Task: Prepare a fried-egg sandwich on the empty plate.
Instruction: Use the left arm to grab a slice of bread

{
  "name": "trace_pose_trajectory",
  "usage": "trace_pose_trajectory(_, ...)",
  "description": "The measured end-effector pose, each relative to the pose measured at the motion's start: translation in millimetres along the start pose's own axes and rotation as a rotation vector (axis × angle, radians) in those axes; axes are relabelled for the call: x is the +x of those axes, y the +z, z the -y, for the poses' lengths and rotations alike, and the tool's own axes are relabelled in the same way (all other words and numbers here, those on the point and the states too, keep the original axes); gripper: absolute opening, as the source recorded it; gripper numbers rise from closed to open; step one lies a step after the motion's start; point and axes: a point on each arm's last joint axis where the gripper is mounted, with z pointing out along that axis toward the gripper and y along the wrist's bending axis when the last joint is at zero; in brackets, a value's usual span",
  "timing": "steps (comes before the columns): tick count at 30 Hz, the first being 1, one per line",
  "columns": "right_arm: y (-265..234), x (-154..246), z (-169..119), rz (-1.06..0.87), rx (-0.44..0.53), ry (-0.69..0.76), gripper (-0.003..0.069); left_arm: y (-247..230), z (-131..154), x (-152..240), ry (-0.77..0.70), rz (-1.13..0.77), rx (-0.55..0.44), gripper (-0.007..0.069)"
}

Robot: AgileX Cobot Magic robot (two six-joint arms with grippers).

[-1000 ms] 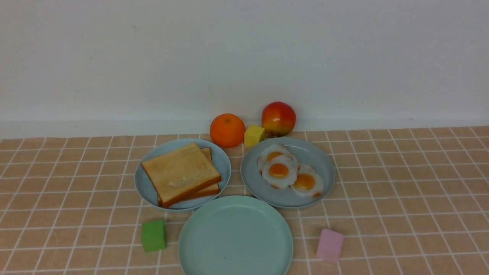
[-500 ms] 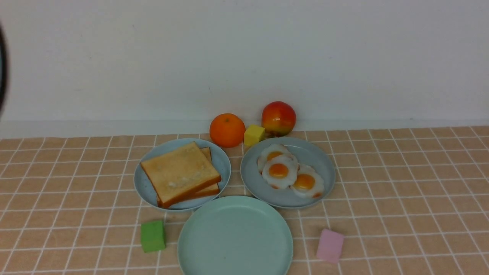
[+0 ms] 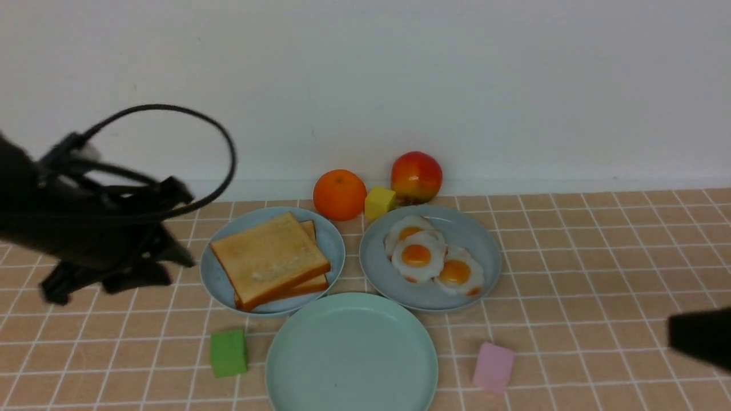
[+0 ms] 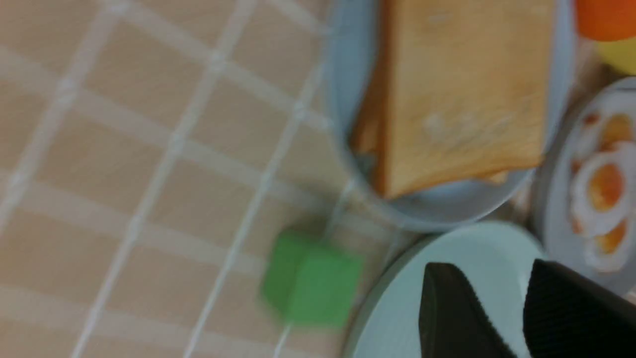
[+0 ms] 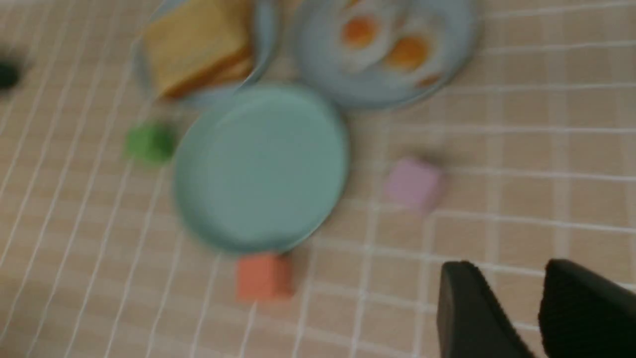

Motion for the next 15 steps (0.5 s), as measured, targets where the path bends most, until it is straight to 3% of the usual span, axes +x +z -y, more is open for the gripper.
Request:
trace_pose_trajectory(6, 0, 0, -13, 0.007, -0.137, -0.090, 0.0239, 44, 2, -22, 0.102, 0.001, 0.003, 0.0249)
trace_pose_trajectory(15, -1, 0, -16, 0.013, -0.165, -0.087, 0.0239, 95, -10, -33, 0.073, -0.031, -0.045, 0.0291)
